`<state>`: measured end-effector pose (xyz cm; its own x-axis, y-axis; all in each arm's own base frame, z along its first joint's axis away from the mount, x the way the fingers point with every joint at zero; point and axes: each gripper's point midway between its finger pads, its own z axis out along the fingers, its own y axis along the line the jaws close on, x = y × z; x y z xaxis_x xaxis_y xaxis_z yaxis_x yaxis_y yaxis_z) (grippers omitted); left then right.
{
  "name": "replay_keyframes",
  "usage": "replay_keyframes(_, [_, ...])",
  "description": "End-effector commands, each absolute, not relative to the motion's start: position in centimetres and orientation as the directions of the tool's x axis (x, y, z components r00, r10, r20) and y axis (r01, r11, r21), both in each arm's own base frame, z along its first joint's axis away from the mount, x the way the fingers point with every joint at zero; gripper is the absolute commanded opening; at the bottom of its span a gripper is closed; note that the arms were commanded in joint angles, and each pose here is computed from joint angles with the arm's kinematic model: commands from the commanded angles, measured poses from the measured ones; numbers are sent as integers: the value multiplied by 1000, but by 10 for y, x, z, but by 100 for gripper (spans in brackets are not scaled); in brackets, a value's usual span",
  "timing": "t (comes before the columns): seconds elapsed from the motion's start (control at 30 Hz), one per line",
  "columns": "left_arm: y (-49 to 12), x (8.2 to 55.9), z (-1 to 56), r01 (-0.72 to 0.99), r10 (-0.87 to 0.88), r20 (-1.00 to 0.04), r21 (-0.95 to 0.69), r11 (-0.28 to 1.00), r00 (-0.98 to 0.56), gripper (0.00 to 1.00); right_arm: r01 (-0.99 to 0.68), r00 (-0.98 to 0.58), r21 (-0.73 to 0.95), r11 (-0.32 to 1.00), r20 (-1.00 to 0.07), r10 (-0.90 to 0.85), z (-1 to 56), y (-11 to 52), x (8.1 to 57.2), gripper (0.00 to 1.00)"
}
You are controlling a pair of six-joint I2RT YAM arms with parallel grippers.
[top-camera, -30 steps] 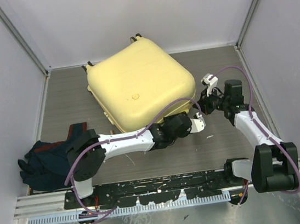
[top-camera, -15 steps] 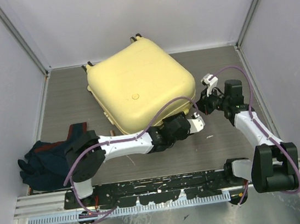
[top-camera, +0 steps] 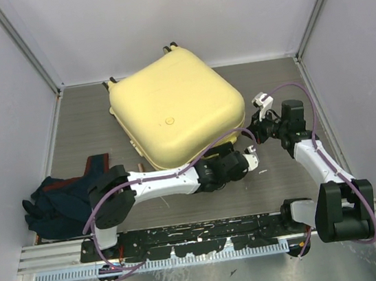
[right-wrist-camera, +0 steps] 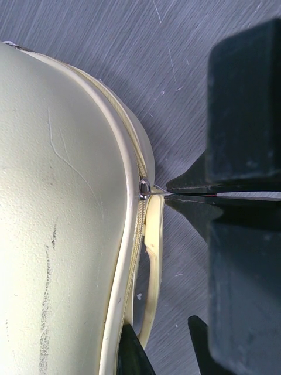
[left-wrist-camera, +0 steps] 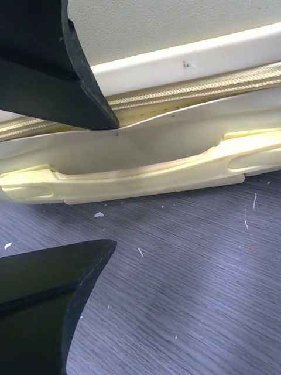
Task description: Pack the luggage
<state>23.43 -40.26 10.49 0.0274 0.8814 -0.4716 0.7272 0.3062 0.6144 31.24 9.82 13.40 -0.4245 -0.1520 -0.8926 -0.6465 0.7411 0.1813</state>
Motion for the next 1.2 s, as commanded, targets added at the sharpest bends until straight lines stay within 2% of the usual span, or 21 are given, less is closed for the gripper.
replay_keyframes(0.0, [-393, 231, 105, 740, 886, -456, 569, 360, -80, 75, -701, -306, 102, 706, -937, -168, 162, 105, 317, 0])
replay_keyframes(0.27, [-386, 242, 92, 697, 894, -429, 603, 388, -126, 77, -716, -304, 103, 691, -937, -175, 157, 107, 312, 0])
replay_keyframes(0.5, [-377, 248, 80, 671, 914, -390, 649, 360, -113, 79, -721, -310, 109, 685, -934, -177, 153, 108, 310, 0])
replay_keyframes(0.6, [-380, 243, 82, 664, 924, -377, 675, 320, -63, 79, -723, -316, 116, 682, -932, -177, 151, 109, 310, 0])
replay_keyframes(0.73, [-403, 224, 120, 639, 907, -421, 705, 308, 28, 80, -723, -323, 122, 680, -930, -176, 150, 109, 310, 0])
replay_keyframes(0.8, [-415, 210, 137, 634, 893, -447, 708, 311, 61, 93, -723, -323, 121, 681, -929, -179, 150, 108, 309, 0])
replay_keyframes(0.83, [-420, 202, 142, 637, 887, -456, 705, 312, 69, 95, -723, -326, 121, 680, -928, -181, 149, 108, 309, 0])
replay_keyframes(1.0, [-431, 186, 148, 659, 879, -472, 683, 314, 70, 97, -723, -343, 125, 679, -919, -196, 141, 105, 306, 1])
replay_keyframes(1.17, [-411, 206, 132, 654, 897, -442, 678, 335, -1, 97, -720, -346, 122, 683, -917, -201, 141, 103, 308, 0])
